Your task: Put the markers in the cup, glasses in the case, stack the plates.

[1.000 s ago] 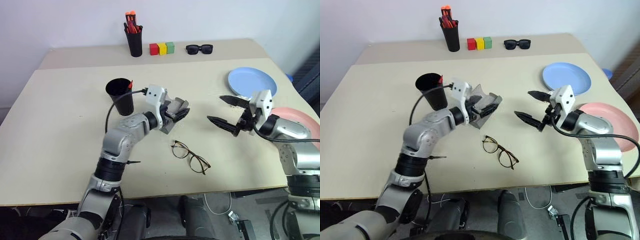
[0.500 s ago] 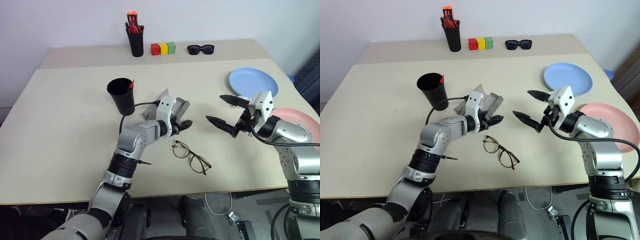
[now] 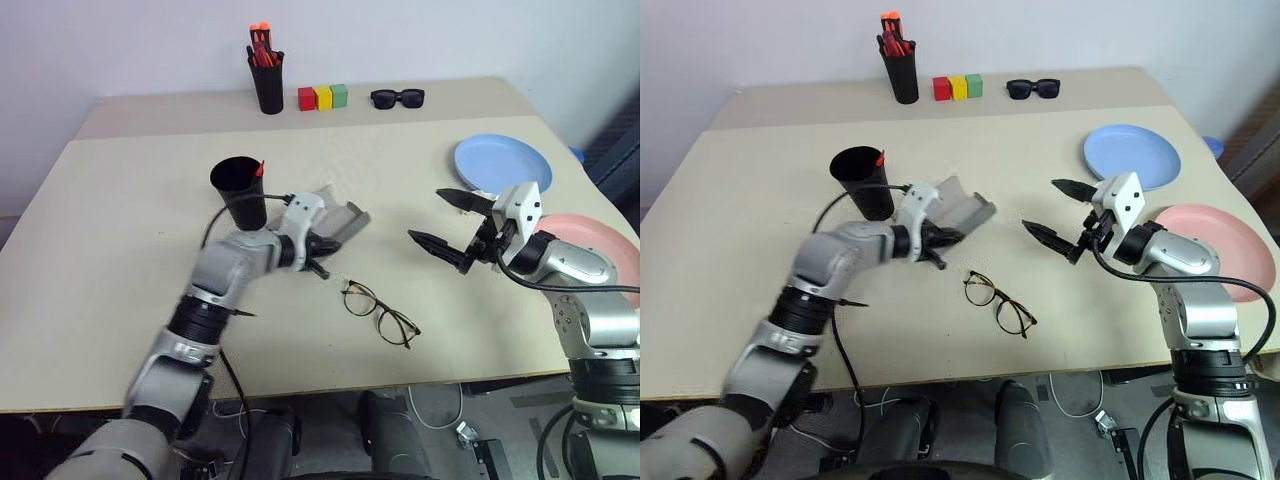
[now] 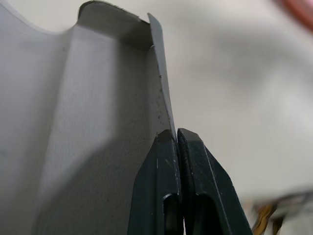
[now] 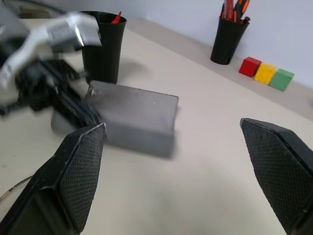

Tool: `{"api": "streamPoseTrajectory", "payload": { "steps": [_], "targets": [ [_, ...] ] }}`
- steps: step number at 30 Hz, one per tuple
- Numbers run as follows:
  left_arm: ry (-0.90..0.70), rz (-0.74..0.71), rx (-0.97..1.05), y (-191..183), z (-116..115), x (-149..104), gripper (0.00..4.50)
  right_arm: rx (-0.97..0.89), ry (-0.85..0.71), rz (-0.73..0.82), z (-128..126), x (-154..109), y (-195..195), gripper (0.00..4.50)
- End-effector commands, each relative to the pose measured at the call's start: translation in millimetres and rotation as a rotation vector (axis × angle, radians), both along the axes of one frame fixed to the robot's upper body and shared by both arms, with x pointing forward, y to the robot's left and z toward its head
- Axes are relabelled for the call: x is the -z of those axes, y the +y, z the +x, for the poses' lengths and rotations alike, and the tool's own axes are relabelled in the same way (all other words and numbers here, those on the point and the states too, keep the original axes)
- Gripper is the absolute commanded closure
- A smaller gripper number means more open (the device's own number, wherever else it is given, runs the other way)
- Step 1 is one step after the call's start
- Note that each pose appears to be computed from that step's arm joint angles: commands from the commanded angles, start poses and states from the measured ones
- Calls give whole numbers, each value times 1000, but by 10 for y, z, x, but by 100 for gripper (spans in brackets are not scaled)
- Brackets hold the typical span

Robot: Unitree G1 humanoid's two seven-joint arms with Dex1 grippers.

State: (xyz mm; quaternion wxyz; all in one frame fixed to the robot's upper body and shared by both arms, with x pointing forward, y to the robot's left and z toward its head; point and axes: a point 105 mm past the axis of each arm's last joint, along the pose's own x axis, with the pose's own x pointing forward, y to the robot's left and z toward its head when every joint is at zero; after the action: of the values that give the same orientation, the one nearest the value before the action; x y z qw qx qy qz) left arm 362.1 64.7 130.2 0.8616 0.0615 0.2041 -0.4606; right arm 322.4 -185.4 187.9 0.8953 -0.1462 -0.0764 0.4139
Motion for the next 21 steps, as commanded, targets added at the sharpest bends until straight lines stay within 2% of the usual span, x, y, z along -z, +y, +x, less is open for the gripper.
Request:
{"api": "streamPoseTrajectory", "payload": {
  "steps": [1,6,10,13,18,21],
  "targets": [
    [-90,53,180,117,-50,-146,448,-16,-57,-2,12,-123,35,0],
    [-142,112,372,303,-130,-133,448,-27,-57,-4,10,-106,68,0],
    [-177,174,423,358,-99,-63,448,-27,-59,-7,14,-109,67,0],
    [-212,186,547,375,-235,-54,448,-27,-60,-11,15,-113,67,0],
    [-207,232,642,527,-363,-5,448,-27,-59,-12,19,-105,65,0],
    [-220,263,641,601,-349,30,448,-31,-57,-9,24,-101,77,0]
  ]
}}
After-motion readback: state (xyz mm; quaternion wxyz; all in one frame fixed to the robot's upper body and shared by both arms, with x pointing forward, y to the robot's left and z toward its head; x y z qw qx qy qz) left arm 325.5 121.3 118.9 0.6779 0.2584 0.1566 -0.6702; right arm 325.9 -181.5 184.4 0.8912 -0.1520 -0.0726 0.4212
